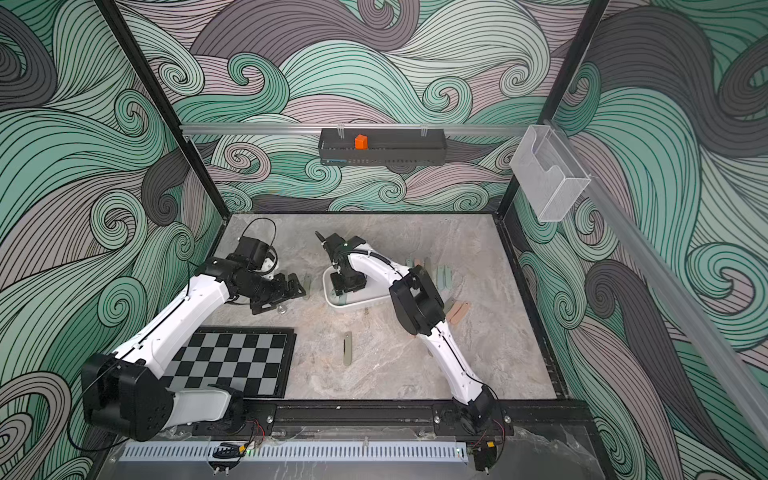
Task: Take the fruit knife out of the storage box
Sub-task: Pick up the fruit knife from the storage box.
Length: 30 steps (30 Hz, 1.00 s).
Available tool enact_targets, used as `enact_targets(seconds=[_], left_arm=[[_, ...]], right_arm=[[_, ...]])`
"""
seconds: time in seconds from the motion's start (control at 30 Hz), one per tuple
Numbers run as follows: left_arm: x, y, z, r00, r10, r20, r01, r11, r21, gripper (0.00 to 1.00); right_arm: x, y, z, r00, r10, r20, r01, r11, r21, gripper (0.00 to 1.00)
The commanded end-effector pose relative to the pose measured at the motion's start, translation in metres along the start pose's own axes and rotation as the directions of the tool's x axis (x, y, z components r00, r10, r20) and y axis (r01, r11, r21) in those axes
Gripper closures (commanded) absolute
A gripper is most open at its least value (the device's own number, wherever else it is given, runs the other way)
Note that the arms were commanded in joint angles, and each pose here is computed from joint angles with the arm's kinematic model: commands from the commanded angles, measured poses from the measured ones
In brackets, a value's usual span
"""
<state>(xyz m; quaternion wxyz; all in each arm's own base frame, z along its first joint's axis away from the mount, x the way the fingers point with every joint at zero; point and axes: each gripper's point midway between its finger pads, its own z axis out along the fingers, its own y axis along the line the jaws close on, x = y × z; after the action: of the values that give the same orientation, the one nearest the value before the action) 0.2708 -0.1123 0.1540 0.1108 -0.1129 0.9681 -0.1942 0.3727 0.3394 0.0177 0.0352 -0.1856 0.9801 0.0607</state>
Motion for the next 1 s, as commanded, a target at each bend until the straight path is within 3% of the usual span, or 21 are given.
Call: enact_targets(seconds=[0.0,0.13,0.6,0.77,0.97], left_arm=[[-0.003,-0.001,-0.002,1.000,-0.004,0.003,0.004,1.000,0.011,0.01],[-0.002,0.002,-0.002,1.000,-0.003,0.000,0.003,1.000,0.004,0.01],[-0.002,0.004,-0.003,1.000,-0.009,-0.002,0.009,1.000,0.005,0.01],[-0.003,0.004,-0.002,1.000,-0.013,-0.001,0.013,1.000,0.009,0.01],[-0.006,-0.001,0.001,1.000,-0.015,-0.002,0.015,0.999,0.033,0.01]], right_arm=[[0.008,0.002,0.018,0.998,0.015,-0.054,-0.015,1.000,-0.007,0.45],[0.011,0.000,0.026,0.997,0.018,-0.071,-0.017,1.000,0.006,0.46],[0.014,-0.036,0.031,0.995,0.000,-0.101,0.016,0.988,0.154,0.74],[0.015,-0.062,0.027,0.993,0.048,-0.110,-0.028,0.984,0.175,0.86],[0.003,-0.074,0.012,0.996,0.053,-0.072,-0.039,0.984,0.174,0.89]])
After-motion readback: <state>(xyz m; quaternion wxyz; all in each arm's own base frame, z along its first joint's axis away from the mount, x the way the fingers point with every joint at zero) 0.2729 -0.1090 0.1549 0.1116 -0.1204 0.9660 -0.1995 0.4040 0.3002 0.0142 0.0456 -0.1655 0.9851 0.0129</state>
